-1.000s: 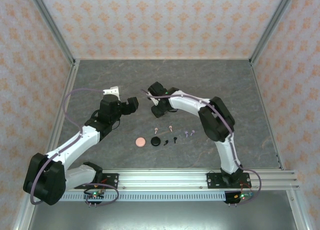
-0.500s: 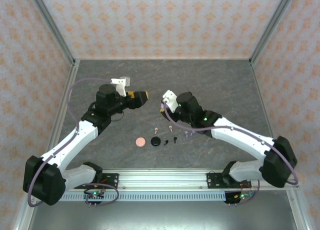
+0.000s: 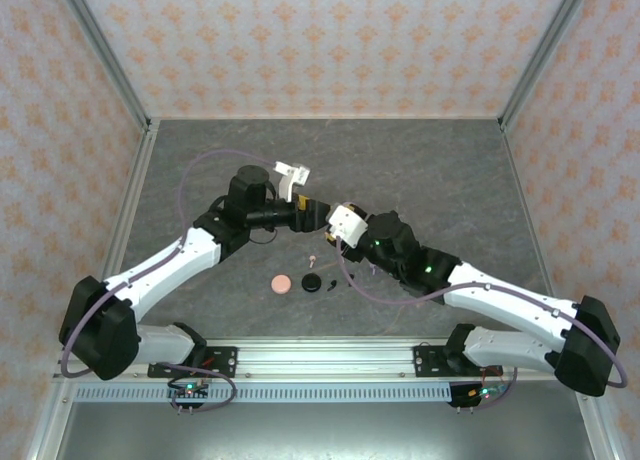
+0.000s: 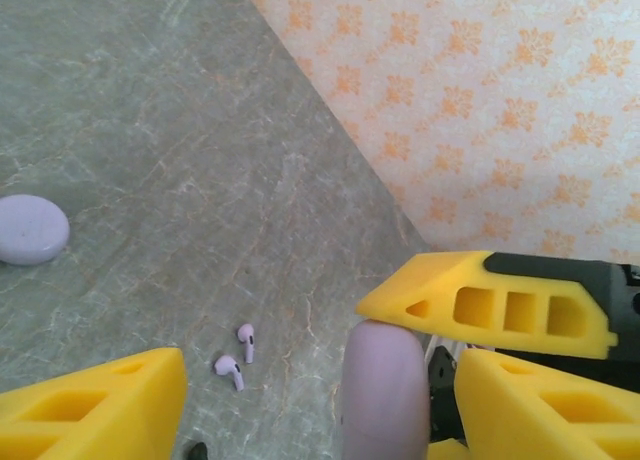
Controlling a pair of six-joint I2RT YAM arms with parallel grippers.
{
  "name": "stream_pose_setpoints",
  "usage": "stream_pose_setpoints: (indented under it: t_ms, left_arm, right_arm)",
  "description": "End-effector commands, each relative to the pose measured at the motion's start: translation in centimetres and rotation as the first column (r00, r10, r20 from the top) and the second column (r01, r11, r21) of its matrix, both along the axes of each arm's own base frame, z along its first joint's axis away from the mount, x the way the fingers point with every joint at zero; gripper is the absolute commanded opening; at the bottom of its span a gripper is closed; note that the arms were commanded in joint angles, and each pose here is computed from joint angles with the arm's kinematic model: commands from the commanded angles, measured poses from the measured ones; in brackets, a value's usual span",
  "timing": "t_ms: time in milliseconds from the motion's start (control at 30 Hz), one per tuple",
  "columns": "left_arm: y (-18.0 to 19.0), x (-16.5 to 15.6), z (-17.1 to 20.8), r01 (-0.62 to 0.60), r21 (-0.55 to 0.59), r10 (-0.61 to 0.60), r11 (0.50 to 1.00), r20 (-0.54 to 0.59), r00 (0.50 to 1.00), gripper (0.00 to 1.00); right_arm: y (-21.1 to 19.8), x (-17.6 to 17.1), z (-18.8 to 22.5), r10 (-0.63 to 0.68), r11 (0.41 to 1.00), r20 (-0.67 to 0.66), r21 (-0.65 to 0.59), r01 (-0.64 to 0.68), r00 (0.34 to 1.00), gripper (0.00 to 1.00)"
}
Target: Insert the wireless bluetooth earbuds into the charging case
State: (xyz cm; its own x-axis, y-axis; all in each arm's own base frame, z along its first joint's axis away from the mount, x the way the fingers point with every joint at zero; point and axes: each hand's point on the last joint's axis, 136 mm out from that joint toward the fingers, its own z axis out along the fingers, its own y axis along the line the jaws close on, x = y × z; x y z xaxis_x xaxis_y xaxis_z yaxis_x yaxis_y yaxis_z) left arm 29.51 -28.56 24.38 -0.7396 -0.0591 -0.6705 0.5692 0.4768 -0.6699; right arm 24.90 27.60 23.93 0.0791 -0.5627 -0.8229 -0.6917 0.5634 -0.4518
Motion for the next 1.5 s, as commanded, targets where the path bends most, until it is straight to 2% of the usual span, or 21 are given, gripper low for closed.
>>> stream_pose_setpoints:
  t_ms: [0,300,600,967,1067,1233,1367,1467]
  left_arm:
    - [-1.5,-0.7,2.2,0.088,-0.063,-0.085,0.994,0.047,0.995,0.68]
    - [-2.4,-1.3,1.4,0.151,-0.071,-0.149,0.986,0.028,0.988,0.49]
    - [-2.4,-2.2,1.6,0.186,-0.072,-0.184,0.980,0.044,0.982,0.39]
    - [-2.5,-2.4,1.3,0.205,-0.059,-0.202,0.977,0.056,0.978,0.19]
    - [-2.5,-2.4,1.4,0.200,-0.051,-0.197,0.978,0.068,0.978,0.16]
    - [-1.7,-2.2,1.8,0.147,-0.020,-0.143,0.989,0.131,0.981,0.12]
    - [-0.5,-1.9,2.8,0.072,-0.012,-0.067,0.997,0.237,0.969,0.07]
    - [0.5,-1.9,3.4,0.016,-0.011,-0.012,1.000,0.319,0.948,0.02]
  right_arm:
    - [-0.4,0.1,1.4,-0.017,0.999,0.055,0.039,0.015,0.998,0.45]
    - [-0.6,0.4,1.8,-0.041,0.997,0.070,0.071,0.036,0.997,0.46]
    - [-1.4,1.3,1.9,-0.090,0.993,0.062,0.084,0.084,0.994,0.46]
    - [-0.7,0.7,1.9,-0.038,0.994,0.013,0.104,0.037,0.999,0.48]
    - [-0.8,0.7,1.7,-0.041,0.993,-0.011,0.112,0.042,0.999,0.56]
    - [-1.6,0.2,1.7,-0.030,0.985,-0.103,0.169,0.048,0.994,0.79]
    - [-2.5,-1.0,2.5,0.008,0.950,-0.201,0.307,0.055,0.980,1.00]
    - [-2.6,-2.4,3.8,0.101,0.899,-0.254,0.437,0.021,0.962,0.99]
